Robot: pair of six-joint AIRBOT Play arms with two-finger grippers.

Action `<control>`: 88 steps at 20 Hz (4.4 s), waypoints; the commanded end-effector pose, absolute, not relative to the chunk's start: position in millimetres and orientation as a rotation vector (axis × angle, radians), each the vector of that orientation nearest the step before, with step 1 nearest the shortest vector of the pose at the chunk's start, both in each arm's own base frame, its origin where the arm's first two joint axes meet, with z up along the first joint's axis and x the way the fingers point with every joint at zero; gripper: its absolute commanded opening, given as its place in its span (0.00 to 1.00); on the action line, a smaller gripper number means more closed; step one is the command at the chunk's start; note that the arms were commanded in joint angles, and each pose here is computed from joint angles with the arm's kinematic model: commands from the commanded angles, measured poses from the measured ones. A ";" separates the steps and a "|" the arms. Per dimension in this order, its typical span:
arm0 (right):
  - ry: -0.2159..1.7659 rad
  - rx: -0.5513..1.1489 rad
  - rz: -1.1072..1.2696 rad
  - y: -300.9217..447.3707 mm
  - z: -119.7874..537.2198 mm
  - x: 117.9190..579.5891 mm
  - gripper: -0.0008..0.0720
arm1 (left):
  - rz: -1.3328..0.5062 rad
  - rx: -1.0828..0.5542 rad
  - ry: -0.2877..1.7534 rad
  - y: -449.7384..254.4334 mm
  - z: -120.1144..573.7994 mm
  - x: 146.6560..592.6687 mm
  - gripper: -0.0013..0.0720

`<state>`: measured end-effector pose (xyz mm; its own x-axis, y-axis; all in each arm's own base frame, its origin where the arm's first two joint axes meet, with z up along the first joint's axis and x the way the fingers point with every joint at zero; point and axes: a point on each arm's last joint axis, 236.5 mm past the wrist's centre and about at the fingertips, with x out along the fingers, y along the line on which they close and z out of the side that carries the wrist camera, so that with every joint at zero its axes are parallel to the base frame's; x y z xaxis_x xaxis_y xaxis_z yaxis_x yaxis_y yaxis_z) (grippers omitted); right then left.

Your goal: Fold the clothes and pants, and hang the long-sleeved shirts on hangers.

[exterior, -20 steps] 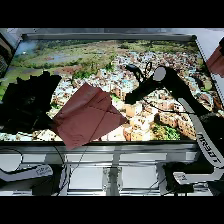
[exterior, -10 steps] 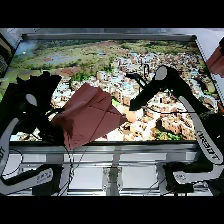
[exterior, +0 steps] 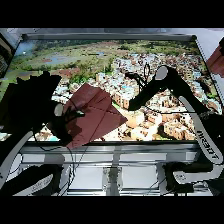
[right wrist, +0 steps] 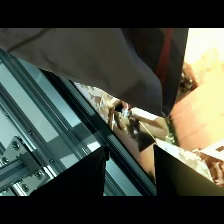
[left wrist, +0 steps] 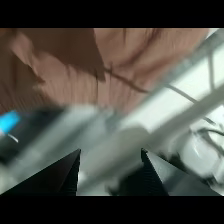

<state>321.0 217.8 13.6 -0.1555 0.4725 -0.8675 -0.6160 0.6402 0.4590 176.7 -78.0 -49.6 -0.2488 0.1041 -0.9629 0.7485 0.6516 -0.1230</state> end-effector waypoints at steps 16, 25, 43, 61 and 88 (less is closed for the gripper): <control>1.458 -0.083 0.963 223.1 17.2 316.6 0.48 | -0.857 0.832 1.716 -85.0 -95.6 123.5 0.59; 1.446 -0.082 0.958 223.8 17.1 319.6 0.48 | -0.787 0.831 1.605 -89.7 -103.4 150.0 0.58; 1.396 -0.157 1.074 221.0 -62.0 292.7 0.72 | -0.576 0.834 1.456 -69.0 -93.2 180.3 0.06; 1.372 -0.075 1.170 258.7 -100.7 291.8 0.63 | -0.556 0.811 1.452 -69.5 -91.4 180.9 0.06; 0.649 -0.039 1.021 244.4 297.6 234.1 0.02 | -0.174 0.418 0.482 -35.2 295.6 271.9 0.06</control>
